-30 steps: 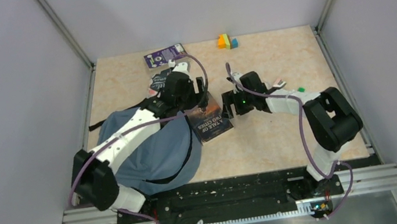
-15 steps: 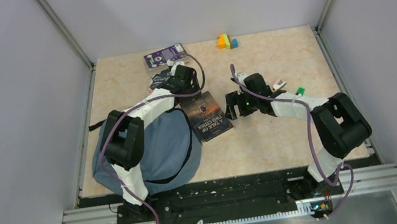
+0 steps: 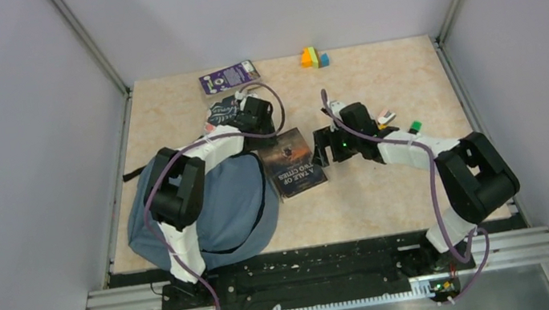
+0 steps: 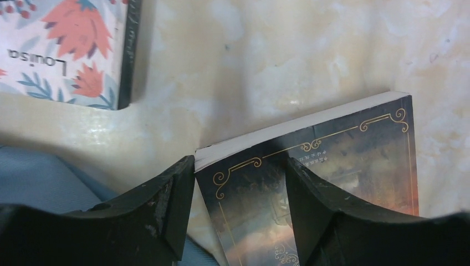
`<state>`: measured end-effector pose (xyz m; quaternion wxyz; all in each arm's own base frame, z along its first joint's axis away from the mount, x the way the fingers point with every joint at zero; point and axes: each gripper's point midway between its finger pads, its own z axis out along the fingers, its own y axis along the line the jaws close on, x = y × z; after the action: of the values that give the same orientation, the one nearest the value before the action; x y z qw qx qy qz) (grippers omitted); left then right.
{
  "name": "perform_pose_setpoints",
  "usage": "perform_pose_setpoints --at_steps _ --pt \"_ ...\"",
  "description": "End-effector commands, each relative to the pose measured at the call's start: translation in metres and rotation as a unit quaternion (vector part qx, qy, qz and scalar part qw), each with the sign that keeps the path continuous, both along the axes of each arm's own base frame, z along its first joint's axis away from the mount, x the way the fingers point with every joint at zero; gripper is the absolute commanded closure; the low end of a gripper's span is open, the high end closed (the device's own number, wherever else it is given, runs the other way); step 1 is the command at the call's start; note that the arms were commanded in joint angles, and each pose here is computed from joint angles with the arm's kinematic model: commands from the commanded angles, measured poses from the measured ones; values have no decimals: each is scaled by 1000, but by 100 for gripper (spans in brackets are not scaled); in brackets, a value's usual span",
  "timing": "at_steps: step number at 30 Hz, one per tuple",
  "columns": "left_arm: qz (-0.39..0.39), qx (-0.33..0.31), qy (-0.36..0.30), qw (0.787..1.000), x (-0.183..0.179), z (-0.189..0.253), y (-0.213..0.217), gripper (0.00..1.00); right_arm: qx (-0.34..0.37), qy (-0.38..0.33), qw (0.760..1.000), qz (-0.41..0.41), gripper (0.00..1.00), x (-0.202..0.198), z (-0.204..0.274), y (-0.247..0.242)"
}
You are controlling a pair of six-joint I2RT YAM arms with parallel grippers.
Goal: Pack the student bag
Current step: Adjust the book at the center of the board, then pick up the book from the center of the board.
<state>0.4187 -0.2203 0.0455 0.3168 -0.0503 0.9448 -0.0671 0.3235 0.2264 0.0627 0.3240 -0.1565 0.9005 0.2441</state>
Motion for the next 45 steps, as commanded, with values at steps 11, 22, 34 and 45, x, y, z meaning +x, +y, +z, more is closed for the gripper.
perform_pose_setpoints --at_steps 11,22,34,45 --pt "-97 -124 -36 987 -23 42 -83 39 24 0 999 -23 20 -4 7 -7" --pt "-151 -185 -25 971 -75 57 -139 38 46 34 997 -48 19 -17 -1 -19" --pt "-76 -154 23 985 -138 19 -100 29 54 45 995 -72 18 -48 -7 -37" --pt "-124 -286 20 950 -165 55 -152 29 70 65 993 -75 19 -56 -20 -34"
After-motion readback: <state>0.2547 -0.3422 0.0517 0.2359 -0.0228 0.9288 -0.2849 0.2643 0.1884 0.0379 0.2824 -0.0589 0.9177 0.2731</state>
